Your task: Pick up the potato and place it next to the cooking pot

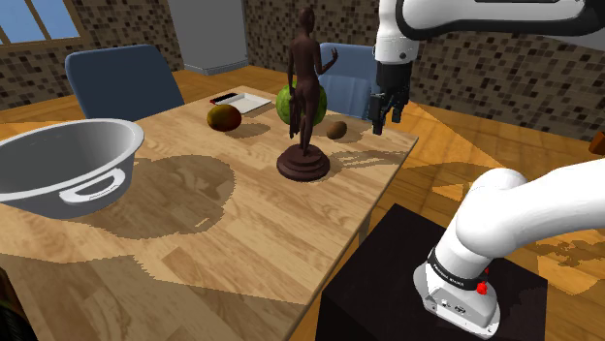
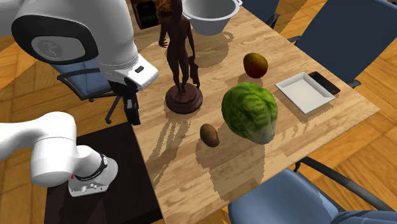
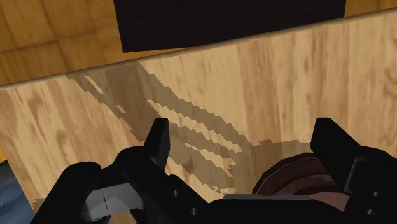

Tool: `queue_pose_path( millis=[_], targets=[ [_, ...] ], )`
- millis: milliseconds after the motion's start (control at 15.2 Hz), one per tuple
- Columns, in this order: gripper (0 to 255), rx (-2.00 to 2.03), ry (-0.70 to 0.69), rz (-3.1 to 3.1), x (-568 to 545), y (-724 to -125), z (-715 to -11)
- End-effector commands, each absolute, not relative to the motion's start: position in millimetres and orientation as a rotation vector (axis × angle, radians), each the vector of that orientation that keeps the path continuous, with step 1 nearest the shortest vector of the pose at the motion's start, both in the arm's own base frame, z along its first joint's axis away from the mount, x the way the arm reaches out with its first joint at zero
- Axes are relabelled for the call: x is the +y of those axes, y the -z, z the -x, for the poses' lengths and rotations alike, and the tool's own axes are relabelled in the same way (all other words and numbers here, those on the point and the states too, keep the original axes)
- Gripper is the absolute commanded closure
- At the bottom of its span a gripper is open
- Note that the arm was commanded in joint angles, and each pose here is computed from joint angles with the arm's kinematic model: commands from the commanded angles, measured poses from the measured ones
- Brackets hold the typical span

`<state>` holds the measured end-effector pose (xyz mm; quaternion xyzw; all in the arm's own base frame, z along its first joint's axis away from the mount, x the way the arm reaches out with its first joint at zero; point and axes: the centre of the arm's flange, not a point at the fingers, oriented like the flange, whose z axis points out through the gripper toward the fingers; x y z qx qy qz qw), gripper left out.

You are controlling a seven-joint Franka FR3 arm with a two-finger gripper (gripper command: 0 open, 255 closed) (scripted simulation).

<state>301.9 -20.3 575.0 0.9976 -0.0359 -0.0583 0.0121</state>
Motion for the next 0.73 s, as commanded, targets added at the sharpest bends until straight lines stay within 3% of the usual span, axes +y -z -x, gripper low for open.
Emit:
queue_pose_path(
  millis=[0, 660],
  targets=[
    [0, -0.112, 0.182, -3.110, -20.3, -575.0, -301.9],
    [0, 0.851, 0.182, -2.997, -98.5, -535.1, -391.8]
  ],
)
